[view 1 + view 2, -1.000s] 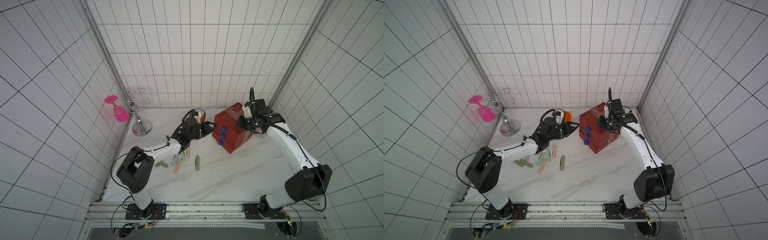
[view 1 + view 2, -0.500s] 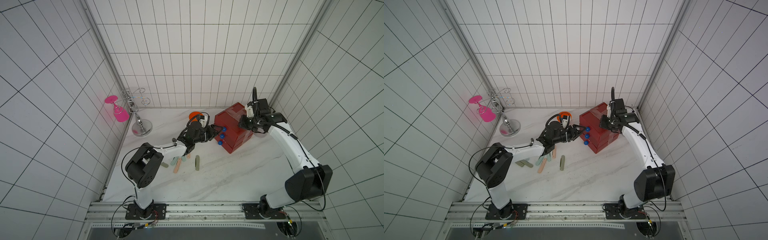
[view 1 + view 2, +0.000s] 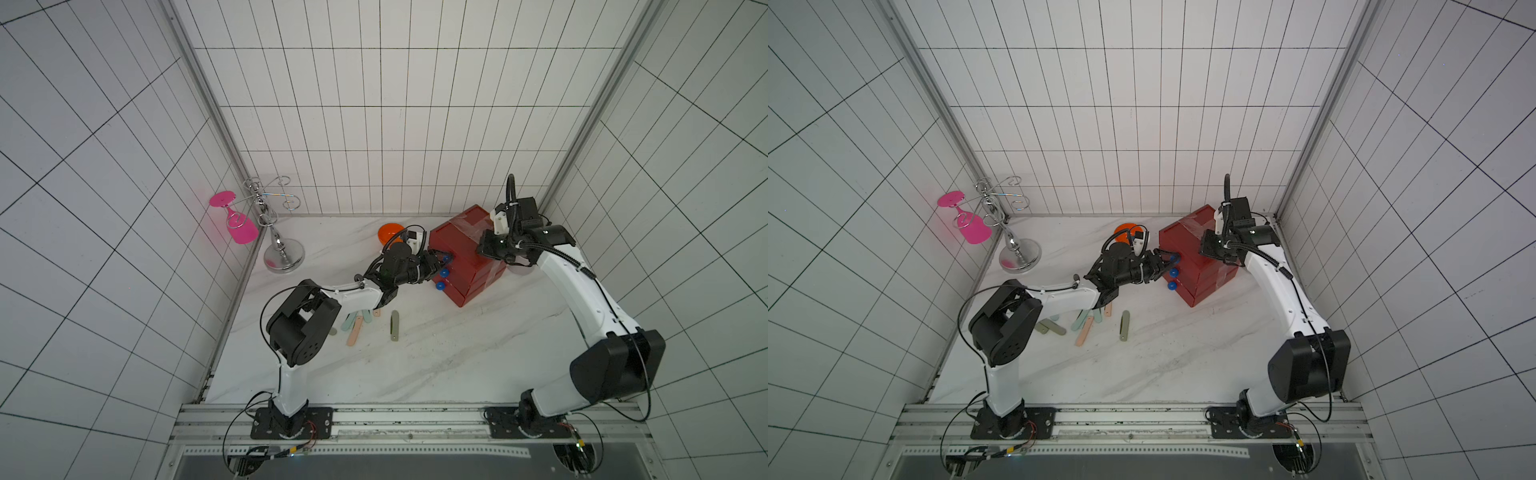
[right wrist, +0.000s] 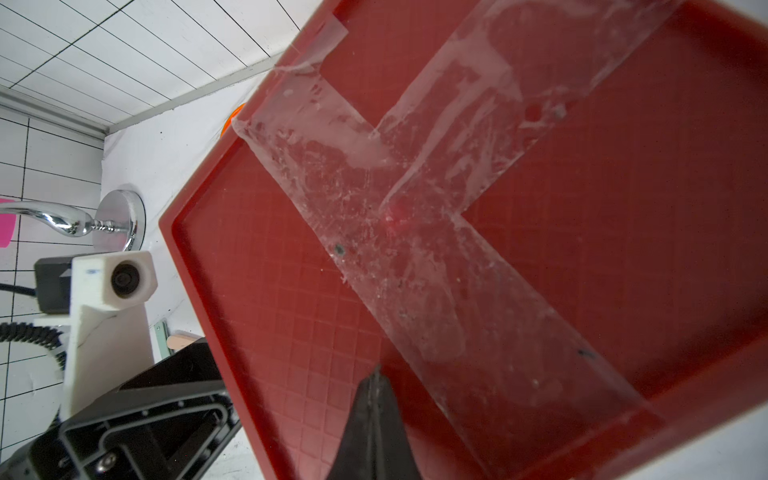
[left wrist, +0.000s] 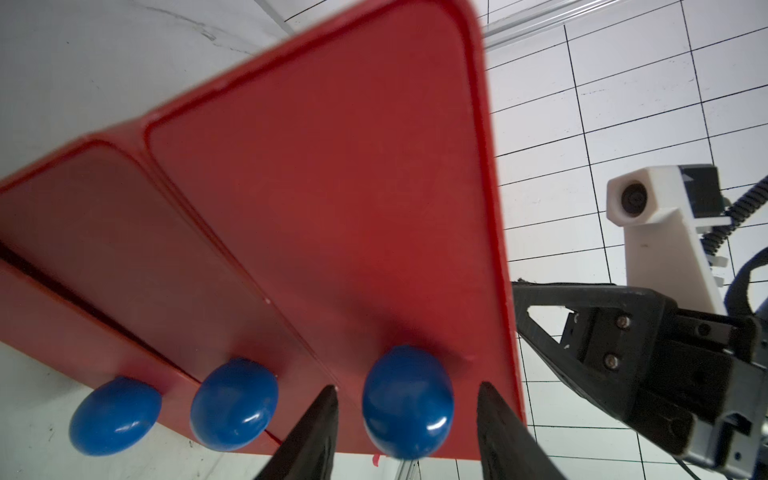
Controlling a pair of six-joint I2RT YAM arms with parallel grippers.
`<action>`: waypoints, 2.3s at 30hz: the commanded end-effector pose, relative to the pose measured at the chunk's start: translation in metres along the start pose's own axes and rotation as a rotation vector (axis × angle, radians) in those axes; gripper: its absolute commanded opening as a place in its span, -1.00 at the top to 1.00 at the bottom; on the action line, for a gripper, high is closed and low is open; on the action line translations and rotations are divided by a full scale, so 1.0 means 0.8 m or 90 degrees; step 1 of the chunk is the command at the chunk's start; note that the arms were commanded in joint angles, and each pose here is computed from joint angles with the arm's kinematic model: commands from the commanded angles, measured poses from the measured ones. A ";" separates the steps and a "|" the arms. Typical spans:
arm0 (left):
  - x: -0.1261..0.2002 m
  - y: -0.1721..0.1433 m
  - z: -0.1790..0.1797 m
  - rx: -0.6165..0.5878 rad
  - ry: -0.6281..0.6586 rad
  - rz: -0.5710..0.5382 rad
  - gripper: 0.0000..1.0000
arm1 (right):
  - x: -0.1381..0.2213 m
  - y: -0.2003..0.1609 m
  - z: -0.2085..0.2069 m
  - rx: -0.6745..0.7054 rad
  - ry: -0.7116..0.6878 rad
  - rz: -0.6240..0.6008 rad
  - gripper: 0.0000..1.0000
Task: Place the fruit knives into the drawer by color
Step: Open the drawer in the storage box.
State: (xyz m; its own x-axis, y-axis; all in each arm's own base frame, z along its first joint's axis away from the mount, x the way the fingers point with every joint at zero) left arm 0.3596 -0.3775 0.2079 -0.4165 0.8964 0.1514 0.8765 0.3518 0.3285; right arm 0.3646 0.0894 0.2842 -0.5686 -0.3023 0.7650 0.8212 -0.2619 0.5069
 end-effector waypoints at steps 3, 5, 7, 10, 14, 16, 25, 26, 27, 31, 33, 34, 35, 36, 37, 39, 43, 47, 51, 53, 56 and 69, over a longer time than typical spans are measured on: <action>-0.016 0.008 -0.004 0.006 -0.024 -0.008 0.01 | -0.014 -0.014 -0.013 -0.013 -0.012 0.039 0.97; -0.018 0.009 -0.003 0.007 -0.025 -0.009 0.09 | -0.014 -0.014 -0.013 -0.014 -0.011 0.039 0.97; -0.020 0.011 -0.002 0.007 -0.025 -0.010 0.14 | -0.015 -0.015 -0.013 -0.013 -0.012 0.040 0.97; -0.020 0.012 -0.003 0.007 -0.026 -0.013 0.20 | -0.016 -0.016 -0.014 -0.015 -0.011 0.043 0.97; -0.020 0.013 0.000 0.007 -0.022 -0.016 0.40 | -0.018 -0.018 -0.015 -0.016 -0.010 0.047 0.97; -0.019 0.012 0.001 0.007 -0.021 -0.016 0.51 | -0.019 -0.018 -0.015 -0.016 -0.010 0.049 0.97; 0.008 0.012 0.001 0.010 -0.012 -0.034 0.79 | -0.019 -0.018 -0.019 -0.020 -0.020 0.046 0.97; 0.013 0.012 0.003 0.011 -0.009 -0.035 0.79 | -0.020 -0.018 -0.020 -0.022 -0.022 0.047 0.97; 0.019 0.011 0.004 0.010 -0.006 -0.036 0.79 | -0.021 -0.019 -0.021 -0.023 -0.024 0.048 0.97; 0.047 0.011 0.010 0.007 0.012 -0.045 0.80 | -0.022 -0.020 -0.023 -0.028 -0.026 0.050 0.97; 0.062 0.012 0.014 0.004 0.023 -0.049 0.80 | -0.021 -0.021 -0.023 -0.028 -0.027 0.050 0.98; 0.069 0.011 0.016 0.003 0.030 -0.050 0.80 | -0.021 -0.022 -0.023 -0.027 -0.028 0.050 0.97; 0.077 0.011 0.017 0.000 0.036 -0.051 0.80 | -0.021 -0.022 -0.024 -0.028 -0.028 0.050 0.97; 0.084 0.011 0.018 -0.004 0.043 -0.053 0.80 | -0.020 -0.022 -0.023 -0.027 -0.028 0.049 0.98; 0.091 0.010 0.021 -0.007 0.053 -0.054 0.80 | -0.020 -0.023 -0.024 -0.027 -0.029 0.049 0.97; 0.102 0.008 0.023 -0.013 0.066 -0.057 0.80 | -0.020 -0.024 -0.025 -0.028 -0.030 0.051 0.97; 0.111 0.004 0.027 -0.014 0.076 -0.055 0.74 | -0.020 -0.027 -0.025 -0.031 -0.029 0.053 0.97; 0.110 0.001 0.031 -0.011 0.077 -0.052 0.57 | -0.019 -0.028 -0.025 -0.033 -0.026 0.054 0.97; 0.111 0.002 0.033 -0.010 0.079 -0.057 0.24 | -0.016 -0.029 -0.025 -0.029 -0.026 0.052 0.95; 0.112 0.001 0.033 -0.007 0.078 -0.059 0.10 | -0.016 -0.029 -0.026 -0.031 -0.026 0.053 0.95; 0.114 0.001 0.032 -0.006 0.077 -0.062 -0.06 | -0.016 -0.031 -0.025 -0.030 -0.026 0.054 0.94; 0.155 0.013 0.007 -0.070 0.147 -0.099 -0.58 | -0.007 -0.034 -0.023 -0.026 -0.016 0.054 0.89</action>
State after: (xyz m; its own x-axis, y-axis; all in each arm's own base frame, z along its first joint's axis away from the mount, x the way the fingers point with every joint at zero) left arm 0.3195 -0.2733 0.2204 -0.5623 0.7850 0.2600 0.7980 0.4327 0.4195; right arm 0.3640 0.0889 0.2826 -0.5832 -0.3178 0.7476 0.8113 -0.2740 0.5164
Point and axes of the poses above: each gripper's point midway between its finger pads, its own x axis back along the fingers, its own z axis along the line the jaws close on, y = z × x, the point moved 5 cm from there along x, back along the fingers, and after that the axes turned 3 degrees about -x, right-handed, at the moved point
